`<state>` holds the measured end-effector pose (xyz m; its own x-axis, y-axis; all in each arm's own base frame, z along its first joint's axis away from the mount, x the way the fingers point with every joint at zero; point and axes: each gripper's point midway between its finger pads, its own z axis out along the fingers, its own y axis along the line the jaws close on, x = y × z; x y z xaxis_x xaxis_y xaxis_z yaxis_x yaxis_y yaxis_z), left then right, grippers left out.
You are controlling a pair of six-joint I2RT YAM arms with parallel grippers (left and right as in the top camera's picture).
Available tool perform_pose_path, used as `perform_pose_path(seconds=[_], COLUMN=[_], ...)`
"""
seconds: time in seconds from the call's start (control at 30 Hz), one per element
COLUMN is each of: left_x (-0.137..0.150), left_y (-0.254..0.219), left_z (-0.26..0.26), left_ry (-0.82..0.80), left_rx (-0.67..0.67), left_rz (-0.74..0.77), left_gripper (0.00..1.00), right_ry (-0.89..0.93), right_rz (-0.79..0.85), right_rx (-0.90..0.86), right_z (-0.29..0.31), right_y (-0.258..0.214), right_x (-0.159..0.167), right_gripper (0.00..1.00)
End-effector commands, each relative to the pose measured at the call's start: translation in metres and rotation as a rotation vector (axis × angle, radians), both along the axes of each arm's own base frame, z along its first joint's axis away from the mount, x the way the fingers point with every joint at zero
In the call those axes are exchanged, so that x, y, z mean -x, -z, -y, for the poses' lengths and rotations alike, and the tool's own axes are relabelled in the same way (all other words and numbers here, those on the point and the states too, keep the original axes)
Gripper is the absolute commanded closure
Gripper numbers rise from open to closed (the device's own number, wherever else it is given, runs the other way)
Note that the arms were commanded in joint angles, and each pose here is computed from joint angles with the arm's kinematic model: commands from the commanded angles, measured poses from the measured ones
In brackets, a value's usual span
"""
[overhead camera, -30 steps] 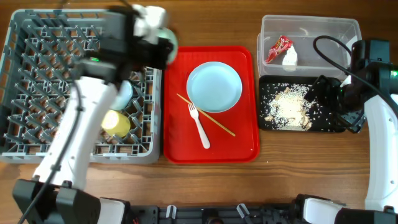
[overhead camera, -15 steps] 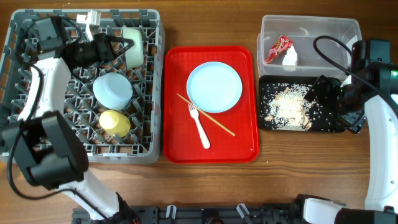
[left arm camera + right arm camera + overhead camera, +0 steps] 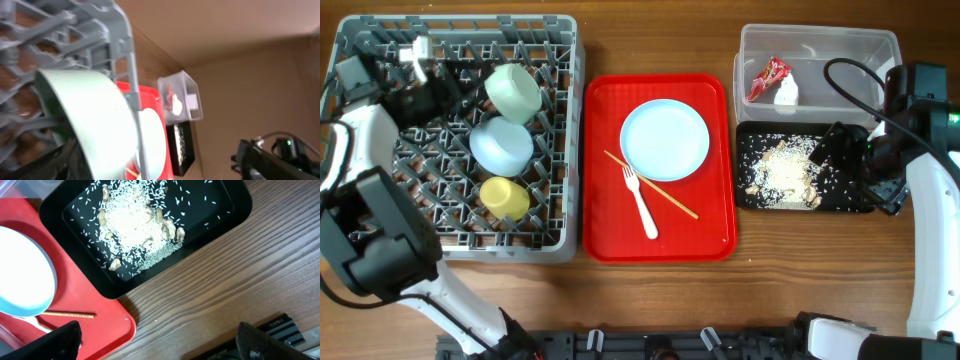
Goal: Sort waste into correct bins and load items into the dishwasher rack
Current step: 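Reach the left gripper to the white fork on the tray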
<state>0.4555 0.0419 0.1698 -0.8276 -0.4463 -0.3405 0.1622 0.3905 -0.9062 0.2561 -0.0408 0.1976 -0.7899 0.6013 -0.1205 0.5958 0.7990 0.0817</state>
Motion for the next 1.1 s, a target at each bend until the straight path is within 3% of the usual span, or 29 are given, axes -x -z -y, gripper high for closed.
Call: perform_pose_path(seconds=[0.0,0.17,0.33,0.53,0.67,0.87,1.07], left_x=[0.004,0.019,0.025,0.044,0.072,0.119,0.139], left_y=[0.002,-0.044,-0.061,-0.067,-0.058,-0.036,-0.005], left_z=[-0.034,-0.074,-0.051,0.011,0.056,0.136,0.164], left_ry=[-0.081,-0.231,-0.271,-0.245,-0.250,-0.020,-0.130], left_rx=[-0.015,-0.075,-0.241,-0.489,-0.651,-0.723,-0.897], left_rz=[-0.015,0.003,-0.041,-0.126,-0.274,-0.386,-0.481], left_gripper=[0.00,0.00,0.00,0.00,0.00,0.00,0.00], right_ry=[-0.002,-0.002,-0.003,-0.026,-0.028,-0.028,-0.028], right_rz=[0.011,0.012,0.011,0.011,0.011,0.012,0.012], right_rx=[0.020,0.020,0.020,0.024,0.024,0.024,0.024], right_z=[0.003,0.003,0.003,0.003,0.003,0.003,0.003], right_y=[-0.004,-0.004,-0.004,-0.004,-0.004,-0.004,-0.004], right_x=[0.001,0.001,0.001,0.001,0.001,0.001,0.001], right_gripper=[0.00,0.00,0.00,0.00,0.00,0.00,0.00])
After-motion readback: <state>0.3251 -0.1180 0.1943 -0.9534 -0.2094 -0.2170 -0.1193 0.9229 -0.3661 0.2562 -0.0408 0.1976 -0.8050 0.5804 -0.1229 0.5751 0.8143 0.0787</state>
